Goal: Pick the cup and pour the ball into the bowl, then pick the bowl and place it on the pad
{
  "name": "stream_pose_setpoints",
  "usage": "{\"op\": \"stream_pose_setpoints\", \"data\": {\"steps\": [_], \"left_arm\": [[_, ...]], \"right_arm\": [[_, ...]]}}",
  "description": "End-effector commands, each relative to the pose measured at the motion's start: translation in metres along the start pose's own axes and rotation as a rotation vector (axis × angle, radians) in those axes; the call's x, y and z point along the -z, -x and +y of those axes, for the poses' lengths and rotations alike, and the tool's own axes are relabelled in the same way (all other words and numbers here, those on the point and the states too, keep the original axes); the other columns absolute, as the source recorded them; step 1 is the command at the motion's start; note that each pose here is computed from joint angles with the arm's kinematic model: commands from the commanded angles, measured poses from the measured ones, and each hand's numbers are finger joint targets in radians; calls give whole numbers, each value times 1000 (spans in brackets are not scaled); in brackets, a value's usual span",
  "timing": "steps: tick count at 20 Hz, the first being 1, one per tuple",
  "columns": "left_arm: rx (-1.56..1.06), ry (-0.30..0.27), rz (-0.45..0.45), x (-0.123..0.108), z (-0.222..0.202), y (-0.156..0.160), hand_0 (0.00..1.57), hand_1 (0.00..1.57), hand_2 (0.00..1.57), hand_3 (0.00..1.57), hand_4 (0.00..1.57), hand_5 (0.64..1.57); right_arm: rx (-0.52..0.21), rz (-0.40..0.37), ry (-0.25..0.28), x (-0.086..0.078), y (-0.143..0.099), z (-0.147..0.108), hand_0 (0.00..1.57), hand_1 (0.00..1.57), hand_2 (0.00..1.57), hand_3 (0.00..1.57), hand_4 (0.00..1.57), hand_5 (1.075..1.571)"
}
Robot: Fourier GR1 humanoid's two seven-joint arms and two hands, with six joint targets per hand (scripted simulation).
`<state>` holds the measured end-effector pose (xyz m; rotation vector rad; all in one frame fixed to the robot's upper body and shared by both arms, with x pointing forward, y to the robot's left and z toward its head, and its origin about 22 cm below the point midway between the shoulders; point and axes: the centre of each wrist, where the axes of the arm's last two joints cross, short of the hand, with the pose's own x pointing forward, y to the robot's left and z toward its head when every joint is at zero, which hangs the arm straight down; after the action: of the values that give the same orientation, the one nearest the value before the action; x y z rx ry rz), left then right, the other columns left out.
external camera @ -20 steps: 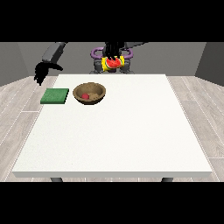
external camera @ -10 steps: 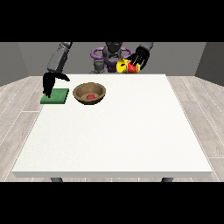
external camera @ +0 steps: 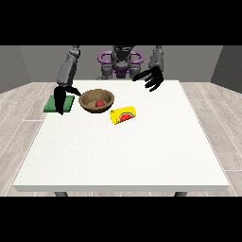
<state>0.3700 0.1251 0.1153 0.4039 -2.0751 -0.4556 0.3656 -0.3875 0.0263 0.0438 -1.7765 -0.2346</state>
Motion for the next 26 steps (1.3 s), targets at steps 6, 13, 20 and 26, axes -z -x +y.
{"op": "stream_pose_setpoints", "data": {"steps": [6,13,20,26], "left_arm": [[-157,-28,156,-29,2,57,0,0,0,0,0,1527],[-177,20,72,-25,3,27,0,0,0,0,0,1547],[-172,17,-47,4,17,-14,0,0,0,0,0,1557],[-165,80,-13,-14,11,3,0,0,0,0,0,1561]], "right_arm": [[-41,145,-124,-16,45,57,0,0,0,0,0,1545],[11,134,-27,-38,65,22,0,0,0,0,208,1546],[56,53,22,-25,62,31,0,0,0,0,133,1531],[101,120,35,-31,74,52,0,0,0,0,242,1532]]}}
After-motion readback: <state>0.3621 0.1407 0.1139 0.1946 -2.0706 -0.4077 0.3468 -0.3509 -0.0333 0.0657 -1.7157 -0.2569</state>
